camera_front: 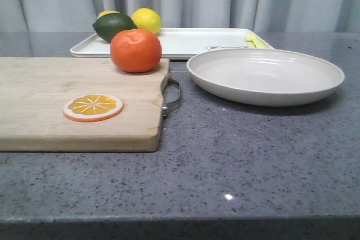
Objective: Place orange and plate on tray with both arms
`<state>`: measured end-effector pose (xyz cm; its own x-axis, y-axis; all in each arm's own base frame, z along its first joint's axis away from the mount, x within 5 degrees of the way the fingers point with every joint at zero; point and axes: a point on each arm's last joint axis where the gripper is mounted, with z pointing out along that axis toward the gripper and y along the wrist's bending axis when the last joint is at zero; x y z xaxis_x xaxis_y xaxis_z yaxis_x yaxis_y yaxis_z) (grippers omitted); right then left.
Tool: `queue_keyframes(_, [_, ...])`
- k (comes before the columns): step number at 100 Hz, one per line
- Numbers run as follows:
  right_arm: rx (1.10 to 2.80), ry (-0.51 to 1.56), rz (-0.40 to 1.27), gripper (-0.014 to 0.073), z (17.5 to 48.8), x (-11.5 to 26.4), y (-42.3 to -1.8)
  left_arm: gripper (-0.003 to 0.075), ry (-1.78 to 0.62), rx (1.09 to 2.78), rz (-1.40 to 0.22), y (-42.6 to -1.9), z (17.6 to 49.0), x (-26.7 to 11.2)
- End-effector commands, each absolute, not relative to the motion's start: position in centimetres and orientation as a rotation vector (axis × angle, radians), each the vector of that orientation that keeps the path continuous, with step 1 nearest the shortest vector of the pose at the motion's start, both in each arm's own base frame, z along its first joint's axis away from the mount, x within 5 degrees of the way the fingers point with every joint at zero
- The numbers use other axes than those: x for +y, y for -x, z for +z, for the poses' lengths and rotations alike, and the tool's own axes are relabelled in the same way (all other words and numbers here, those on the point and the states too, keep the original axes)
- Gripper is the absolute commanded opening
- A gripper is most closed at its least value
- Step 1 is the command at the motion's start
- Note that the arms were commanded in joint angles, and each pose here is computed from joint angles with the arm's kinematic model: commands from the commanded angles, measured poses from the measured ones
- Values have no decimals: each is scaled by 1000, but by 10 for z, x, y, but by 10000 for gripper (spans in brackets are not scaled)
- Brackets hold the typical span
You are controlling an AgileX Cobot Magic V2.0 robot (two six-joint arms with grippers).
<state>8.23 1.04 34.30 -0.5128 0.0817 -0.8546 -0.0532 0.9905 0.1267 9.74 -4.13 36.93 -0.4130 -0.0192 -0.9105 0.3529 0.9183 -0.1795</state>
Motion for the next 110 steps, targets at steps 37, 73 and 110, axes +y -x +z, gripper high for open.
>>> queue_keyframes(37, [2065, -16, 161, 386, 354, 10, -84, 288, -366, 1920, -386, -107, 377, -48])
queue_keyframes(73, [2037, -17, 162, 540, 356, 10, -85, 640, -360, 1902, -406, -108, 379, -49])
queue_keyframes(110, [2019, -17, 163, 540, 358, 10, -86, 640, -452, 1962, -455, -174, 375, -73])
